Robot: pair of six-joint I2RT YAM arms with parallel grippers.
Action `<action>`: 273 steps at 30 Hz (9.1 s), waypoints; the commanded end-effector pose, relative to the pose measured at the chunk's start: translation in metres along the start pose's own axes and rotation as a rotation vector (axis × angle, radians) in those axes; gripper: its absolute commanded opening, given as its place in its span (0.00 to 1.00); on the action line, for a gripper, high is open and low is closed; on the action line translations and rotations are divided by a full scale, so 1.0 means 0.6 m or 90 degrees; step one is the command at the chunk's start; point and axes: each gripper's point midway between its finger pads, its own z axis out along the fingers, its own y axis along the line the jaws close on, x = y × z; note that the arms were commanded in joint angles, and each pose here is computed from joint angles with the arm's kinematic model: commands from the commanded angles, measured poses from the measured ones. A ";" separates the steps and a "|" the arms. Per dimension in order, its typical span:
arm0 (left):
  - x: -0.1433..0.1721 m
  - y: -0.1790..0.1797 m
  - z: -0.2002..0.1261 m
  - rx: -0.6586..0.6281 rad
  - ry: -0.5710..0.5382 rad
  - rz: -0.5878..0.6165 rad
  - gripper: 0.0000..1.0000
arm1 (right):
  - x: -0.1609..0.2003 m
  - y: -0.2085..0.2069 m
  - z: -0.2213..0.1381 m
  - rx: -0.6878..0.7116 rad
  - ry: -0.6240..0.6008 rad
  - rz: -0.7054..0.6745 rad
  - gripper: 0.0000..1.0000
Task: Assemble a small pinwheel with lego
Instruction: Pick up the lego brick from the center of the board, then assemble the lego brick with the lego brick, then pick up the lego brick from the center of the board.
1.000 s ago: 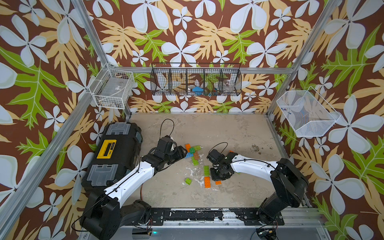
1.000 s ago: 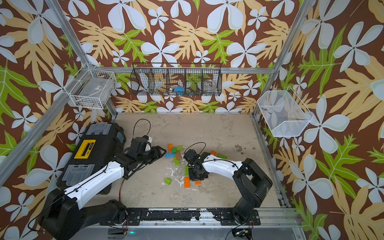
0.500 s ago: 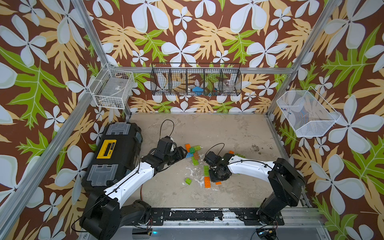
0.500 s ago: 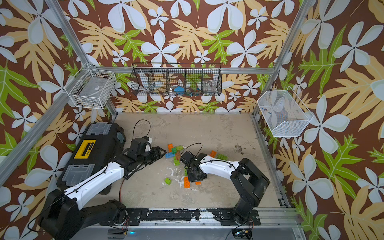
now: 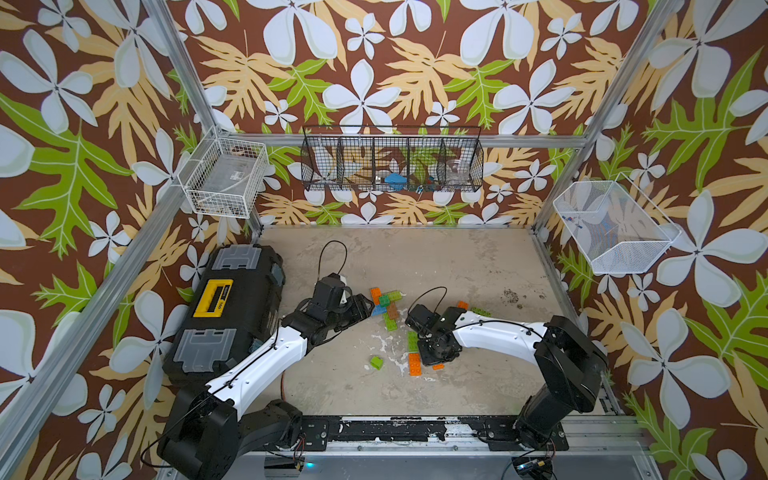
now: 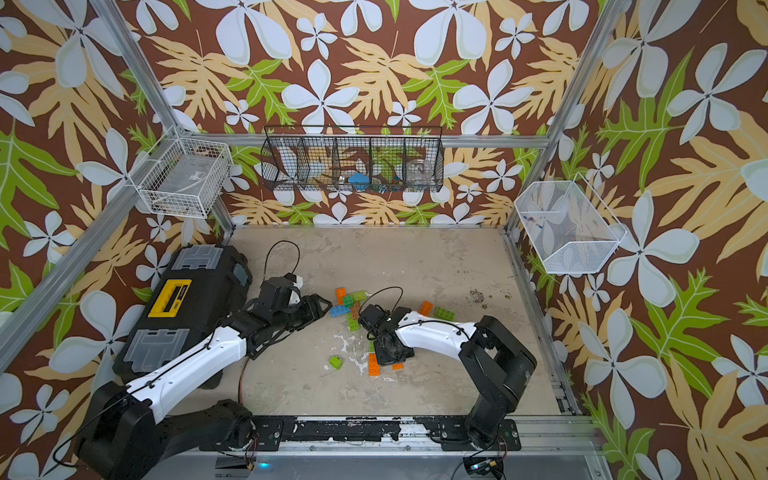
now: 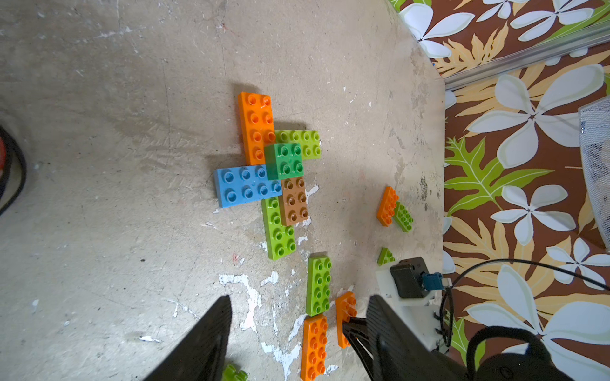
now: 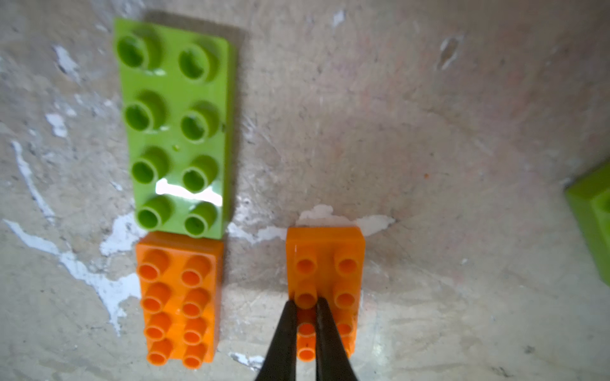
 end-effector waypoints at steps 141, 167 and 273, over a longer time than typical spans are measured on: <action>0.180 -0.035 0.070 0.059 0.176 0.121 0.57 | -0.041 -0.012 -0.025 -0.042 -0.047 -0.054 0.06; 0.179 -0.036 0.069 0.057 0.176 0.125 0.57 | -0.045 -0.012 0.002 -0.028 -0.037 -0.059 0.06; 0.197 -0.180 0.170 0.057 0.142 0.335 0.63 | -0.118 -0.200 -0.004 -0.031 -0.060 0.391 0.27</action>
